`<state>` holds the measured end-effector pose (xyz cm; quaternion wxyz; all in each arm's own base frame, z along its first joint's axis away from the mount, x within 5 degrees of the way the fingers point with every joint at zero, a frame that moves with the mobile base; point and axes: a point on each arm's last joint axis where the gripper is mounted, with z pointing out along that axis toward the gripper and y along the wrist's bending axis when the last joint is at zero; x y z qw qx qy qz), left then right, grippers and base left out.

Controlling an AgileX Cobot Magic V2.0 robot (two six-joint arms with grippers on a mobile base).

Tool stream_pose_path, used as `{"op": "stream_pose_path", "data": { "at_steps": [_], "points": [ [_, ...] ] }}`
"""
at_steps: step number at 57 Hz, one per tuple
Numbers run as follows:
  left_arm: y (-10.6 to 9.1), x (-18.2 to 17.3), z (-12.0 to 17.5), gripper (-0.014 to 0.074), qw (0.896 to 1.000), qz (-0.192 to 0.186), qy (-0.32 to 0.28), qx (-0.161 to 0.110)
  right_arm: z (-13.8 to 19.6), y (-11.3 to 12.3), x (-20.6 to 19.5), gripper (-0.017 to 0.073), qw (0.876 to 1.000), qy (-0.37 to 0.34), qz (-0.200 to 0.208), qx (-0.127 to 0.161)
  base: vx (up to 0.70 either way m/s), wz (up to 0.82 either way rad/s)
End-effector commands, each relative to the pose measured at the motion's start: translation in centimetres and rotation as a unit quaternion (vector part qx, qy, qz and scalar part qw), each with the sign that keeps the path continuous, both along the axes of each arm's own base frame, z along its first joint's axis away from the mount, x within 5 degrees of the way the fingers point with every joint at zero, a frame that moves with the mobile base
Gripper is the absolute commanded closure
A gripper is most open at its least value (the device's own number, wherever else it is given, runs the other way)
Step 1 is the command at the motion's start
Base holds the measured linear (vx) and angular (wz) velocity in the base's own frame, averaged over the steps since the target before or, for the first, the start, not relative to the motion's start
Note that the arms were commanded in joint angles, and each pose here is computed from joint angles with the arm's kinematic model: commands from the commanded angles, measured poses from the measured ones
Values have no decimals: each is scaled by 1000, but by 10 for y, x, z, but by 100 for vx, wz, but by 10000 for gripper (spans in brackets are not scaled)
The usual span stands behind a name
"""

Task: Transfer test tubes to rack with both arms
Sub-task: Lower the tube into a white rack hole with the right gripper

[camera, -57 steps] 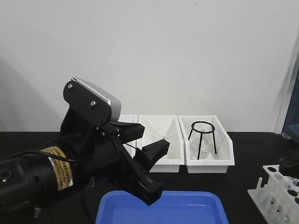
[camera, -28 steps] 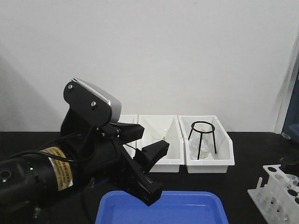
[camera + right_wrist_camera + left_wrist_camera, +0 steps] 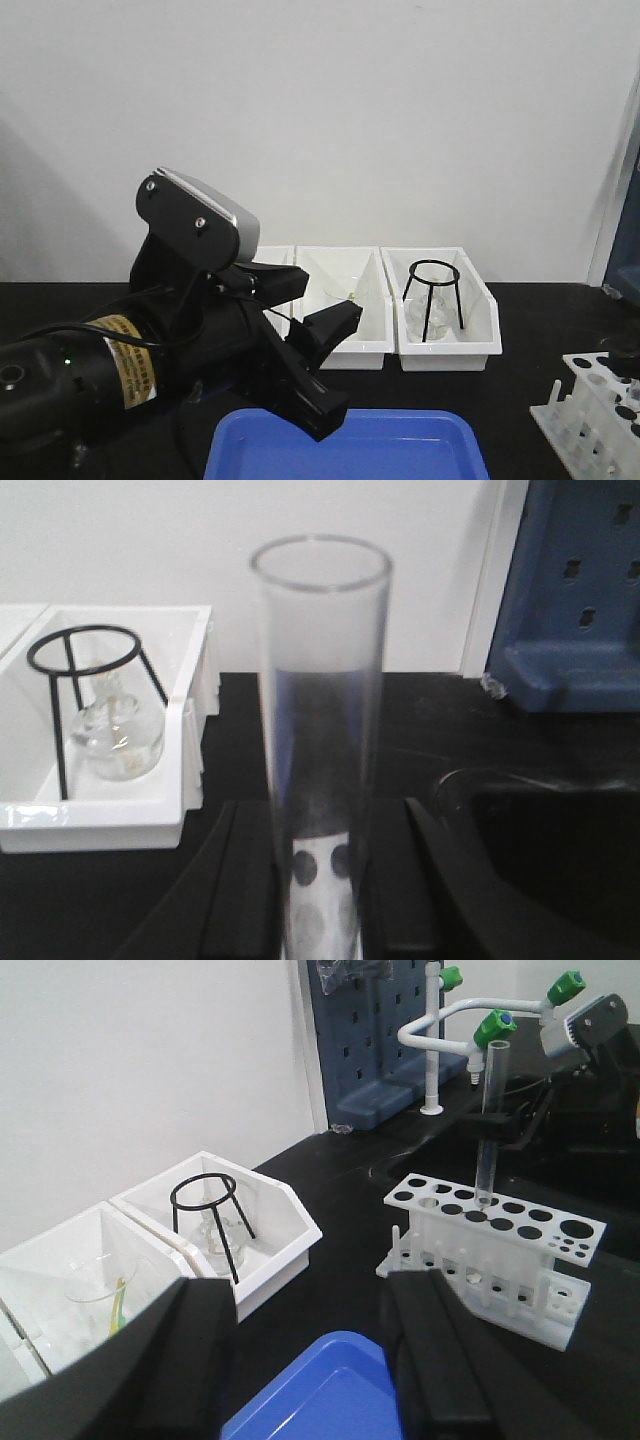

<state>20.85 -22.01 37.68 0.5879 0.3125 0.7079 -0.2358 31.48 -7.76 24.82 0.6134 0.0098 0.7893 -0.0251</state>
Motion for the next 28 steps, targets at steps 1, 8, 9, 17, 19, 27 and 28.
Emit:
{"op": "stream_pose_path", "data": {
  "at_steps": [1,8,9,17,19,27,28],
  "points": [
    [2,-6,25,144,998,-13,-40,-50,22,4,-5,565,997,-76,20,1,0,0],
    [2,-6,24,144,998,-12,-37,-47,26,6,-4,565,995,-99,33,-11,0,0],
    [2,-6,24,144,998,-11,-37,-46,27,7,-4,565,994,-103,34,-11,0,0],
    [2,-6,24,144,998,-11,-36,-45,25,3,-5,565,995,-92,22,-19,0,0],
    [2,-6,24,144,998,-11,-36,-45,25,3,-5,565,996,-89,21,-20,0,0],
    [2,-6,23,144,998,-10,-34,-44,24,3,-5,565,996,-88,21,-21,0,0],
    [2,-6,23,144,998,-10,-34,-44,24,3,-4,565,996,-88,22,-23,0,0]
  ]
}}
